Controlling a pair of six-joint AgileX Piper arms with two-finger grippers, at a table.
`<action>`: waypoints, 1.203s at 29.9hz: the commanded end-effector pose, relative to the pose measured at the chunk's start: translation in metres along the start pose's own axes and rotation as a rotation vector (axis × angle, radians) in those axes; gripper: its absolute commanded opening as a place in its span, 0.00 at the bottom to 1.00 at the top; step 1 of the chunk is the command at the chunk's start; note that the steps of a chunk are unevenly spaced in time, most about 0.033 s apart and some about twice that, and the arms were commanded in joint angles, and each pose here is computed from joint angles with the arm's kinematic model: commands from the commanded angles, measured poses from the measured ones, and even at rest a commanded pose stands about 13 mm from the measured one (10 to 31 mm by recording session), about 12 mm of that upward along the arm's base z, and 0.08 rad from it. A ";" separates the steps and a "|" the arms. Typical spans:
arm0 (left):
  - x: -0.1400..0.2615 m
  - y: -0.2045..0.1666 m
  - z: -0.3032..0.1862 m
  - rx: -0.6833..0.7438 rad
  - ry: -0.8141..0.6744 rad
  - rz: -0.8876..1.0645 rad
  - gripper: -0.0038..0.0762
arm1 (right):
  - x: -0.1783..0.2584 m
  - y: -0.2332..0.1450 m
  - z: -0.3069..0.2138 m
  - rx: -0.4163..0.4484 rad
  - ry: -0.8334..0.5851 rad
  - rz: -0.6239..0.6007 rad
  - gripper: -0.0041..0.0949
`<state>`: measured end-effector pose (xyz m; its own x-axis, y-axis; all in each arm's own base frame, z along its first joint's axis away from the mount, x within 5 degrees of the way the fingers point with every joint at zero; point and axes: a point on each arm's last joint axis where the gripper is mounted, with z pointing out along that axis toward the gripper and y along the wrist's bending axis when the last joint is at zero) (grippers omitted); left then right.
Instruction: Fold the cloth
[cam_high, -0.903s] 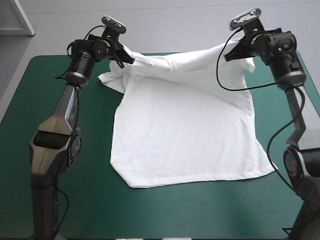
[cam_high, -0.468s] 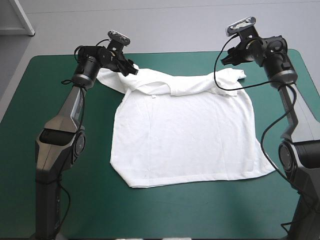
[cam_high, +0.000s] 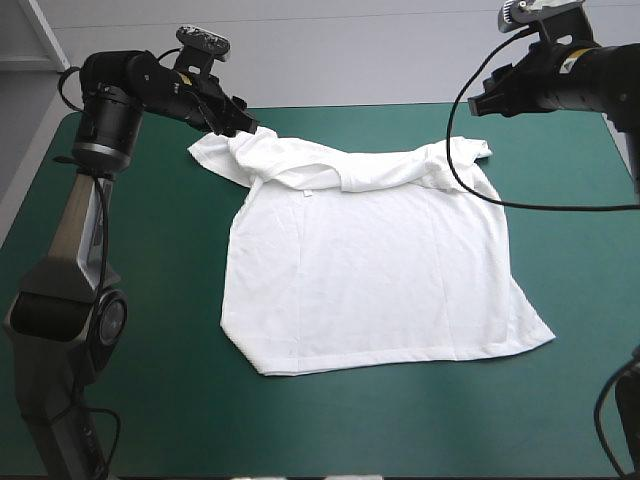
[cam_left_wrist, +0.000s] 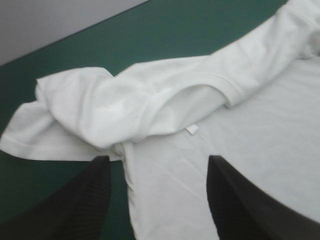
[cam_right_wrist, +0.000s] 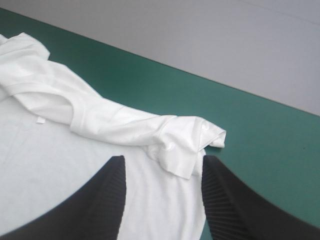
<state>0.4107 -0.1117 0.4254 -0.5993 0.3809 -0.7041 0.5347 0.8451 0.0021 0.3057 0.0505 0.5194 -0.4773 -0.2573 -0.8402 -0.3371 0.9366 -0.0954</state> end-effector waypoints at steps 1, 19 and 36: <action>0.007 -0.018 -0.036 0.073 -0.017 -0.038 0.56 | -0.002 0.008 -0.043 -0.029 -0.096 0.021 0.46; 0.233 -0.067 -0.012 0.070 0.263 -0.295 0.56 | 0.115 0.042 -0.053 -0.142 0.063 0.116 0.44; 0.273 -0.079 0.041 0.143 0.360 -0.285 0.56 | 0.128 0.046 -0.056 -0.156 0.066 0.133 0.44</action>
<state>0.2265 -0.0837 0.2044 -0.8910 0.2596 -0.3725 0.3713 0.8888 -0.2686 0.1870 0.0486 0.4228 -0.6466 -0.1835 -0.7404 -0.3880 0.9148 0.1120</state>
